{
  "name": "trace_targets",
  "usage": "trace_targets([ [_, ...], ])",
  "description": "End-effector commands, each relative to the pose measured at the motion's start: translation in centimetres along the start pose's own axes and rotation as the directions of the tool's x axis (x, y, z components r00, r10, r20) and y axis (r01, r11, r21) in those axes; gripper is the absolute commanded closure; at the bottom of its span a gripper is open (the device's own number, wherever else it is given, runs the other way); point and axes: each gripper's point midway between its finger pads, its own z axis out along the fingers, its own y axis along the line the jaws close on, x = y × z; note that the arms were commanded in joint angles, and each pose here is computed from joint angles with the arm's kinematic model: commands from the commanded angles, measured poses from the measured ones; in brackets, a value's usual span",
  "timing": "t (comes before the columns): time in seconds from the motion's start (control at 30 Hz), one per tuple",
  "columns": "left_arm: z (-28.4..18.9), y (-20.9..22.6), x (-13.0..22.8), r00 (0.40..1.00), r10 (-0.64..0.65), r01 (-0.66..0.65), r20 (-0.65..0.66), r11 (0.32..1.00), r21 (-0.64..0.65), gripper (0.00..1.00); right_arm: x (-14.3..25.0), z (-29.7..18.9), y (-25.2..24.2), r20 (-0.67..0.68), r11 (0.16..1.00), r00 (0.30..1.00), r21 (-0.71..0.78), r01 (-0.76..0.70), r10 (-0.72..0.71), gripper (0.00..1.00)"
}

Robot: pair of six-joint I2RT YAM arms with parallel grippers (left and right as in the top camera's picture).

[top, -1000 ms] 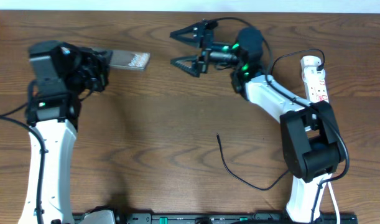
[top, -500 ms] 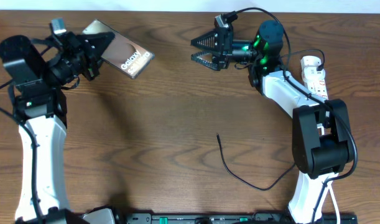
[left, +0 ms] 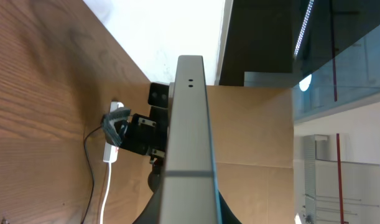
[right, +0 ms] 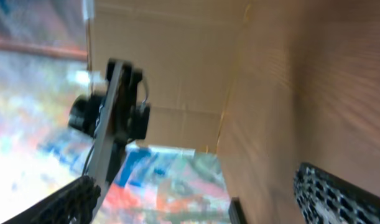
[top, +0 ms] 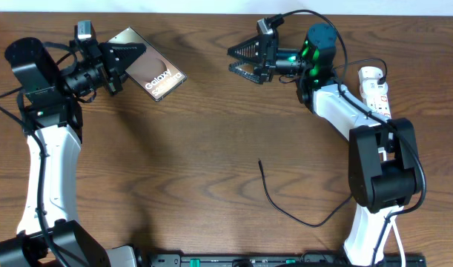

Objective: Plug charger to phone and switch on socket
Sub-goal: 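Move the right gripper down toward the black charger cable's end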

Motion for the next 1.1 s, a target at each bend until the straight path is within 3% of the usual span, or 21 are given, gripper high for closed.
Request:
trace_targets([
  [0.0, -0.2, -0.9, 0.6, 0.999, 0.039, -0.039, -0.027, 0.999, 0.016, 0.93, -2.8, -0.7, -0.7, 0.152, 0.998, 0.988, 0.059, 0.027, -0.036, 0.01],
  [0.17, -0.2, -0.9, 0.6, 0.998, 0.05, -0.05, -0.027, 0.999, 0.016, 0.93, -3.7, -2.5, -6.2, 0.228, 0.964, 0.973, 0.263, -0.038, -0.024, 0.01],
  [0.33, -0.2, -0.9, 0.6, 0.996, 0.083, -0.083, -0.026, 0.996, 0.017, 0.93, -2.9, -6.2, -11.0, 0.22, 0.851, 0.975, 0.519, -0.083, -0.039, 0.01],
  [0.47, -0.2, -0.9, 0.6, 0.993, 0.111, -0.111, -0.026, 0.994, 0.018, 0.93, -1.4, -9.6, -11.7, 0.157, 0.684, 0.987, 0.725, -0.082, -0.047, 0.01],
  [0.6, 0.0, -0.8, 0.8, 0.987, 0.156, -0.156, -0.038, 0.988, 0.02, 0.93, 0.2, -13.8, -10.0, 0.102, 0.428, 0.993, 0.901, -0.069, -0.055, 0.01],
  [0.9, 3.6, 1.6, 2.9, 0.95, 0.273, -0.272, -0.152, 0.962, 0.025, 0.93, 6.0, -17.5, -5.8, -0.02, 0.07, 1.0, 0.997, 0.019, 0.012, 0.01],
  [1.07, 6.0, 4.5, 3.8, 0.936, 0.26, -0.262, -0.236, 0.965, 0.025, 0.93, 9.3, -16.0, -6.0, -0.133, 0.025, 0.987, 0.991, 0.131, 0.094, 0.01],
])
